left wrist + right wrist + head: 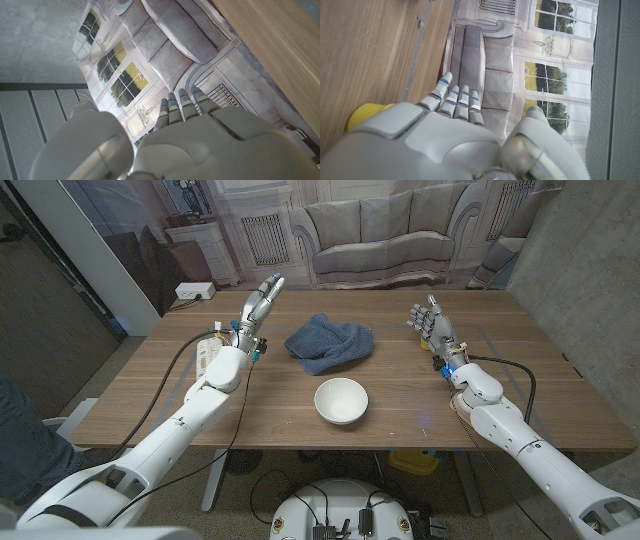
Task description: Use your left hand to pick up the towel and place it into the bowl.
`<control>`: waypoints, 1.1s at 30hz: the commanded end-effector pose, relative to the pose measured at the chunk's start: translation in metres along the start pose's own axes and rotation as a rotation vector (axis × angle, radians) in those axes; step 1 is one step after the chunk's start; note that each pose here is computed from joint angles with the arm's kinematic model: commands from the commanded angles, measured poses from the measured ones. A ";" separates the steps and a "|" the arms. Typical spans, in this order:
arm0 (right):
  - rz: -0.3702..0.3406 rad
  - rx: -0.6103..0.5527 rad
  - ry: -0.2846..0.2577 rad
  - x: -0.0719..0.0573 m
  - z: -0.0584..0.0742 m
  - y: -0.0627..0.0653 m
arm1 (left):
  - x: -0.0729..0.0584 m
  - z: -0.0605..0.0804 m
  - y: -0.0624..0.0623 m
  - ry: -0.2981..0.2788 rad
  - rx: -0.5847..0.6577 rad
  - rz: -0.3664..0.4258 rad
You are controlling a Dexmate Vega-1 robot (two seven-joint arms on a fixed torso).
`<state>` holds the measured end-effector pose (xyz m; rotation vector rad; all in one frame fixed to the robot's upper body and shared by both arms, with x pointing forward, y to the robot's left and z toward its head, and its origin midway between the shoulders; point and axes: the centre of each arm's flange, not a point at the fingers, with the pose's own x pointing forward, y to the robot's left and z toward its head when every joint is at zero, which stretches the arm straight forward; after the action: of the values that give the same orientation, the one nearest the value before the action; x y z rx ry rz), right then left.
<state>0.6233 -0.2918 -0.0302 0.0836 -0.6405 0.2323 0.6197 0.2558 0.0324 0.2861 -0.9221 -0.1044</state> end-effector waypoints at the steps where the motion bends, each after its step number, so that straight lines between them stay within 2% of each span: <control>1: -0.005 0.007 -0.002 -0.005 -0.001 0.000 | -0.005 0.008 -0.002 0.008 0.108 0.013; 17: -0.007 0.004 -0.006 -0.012 0.000 0.002 | -0.005 0.015 -0.003 0.010 0.198 -0.002; 25: -0.013 0.004 -0.009 -0.016 0.002 0.005 | -0.001 0.013 -0.006 0.015 0.216 -0.026; 33: -0.017 0.000 -0.013 -0.018 0.003 0.006 | 0.005 0.020 -0.011 -0.003 0.306 -0.037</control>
<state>0.6104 -0.2908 -0.0377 0.0925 -0.6481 0.2228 0.6082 0.2479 0.0370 0.4906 -0.9193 -0.0248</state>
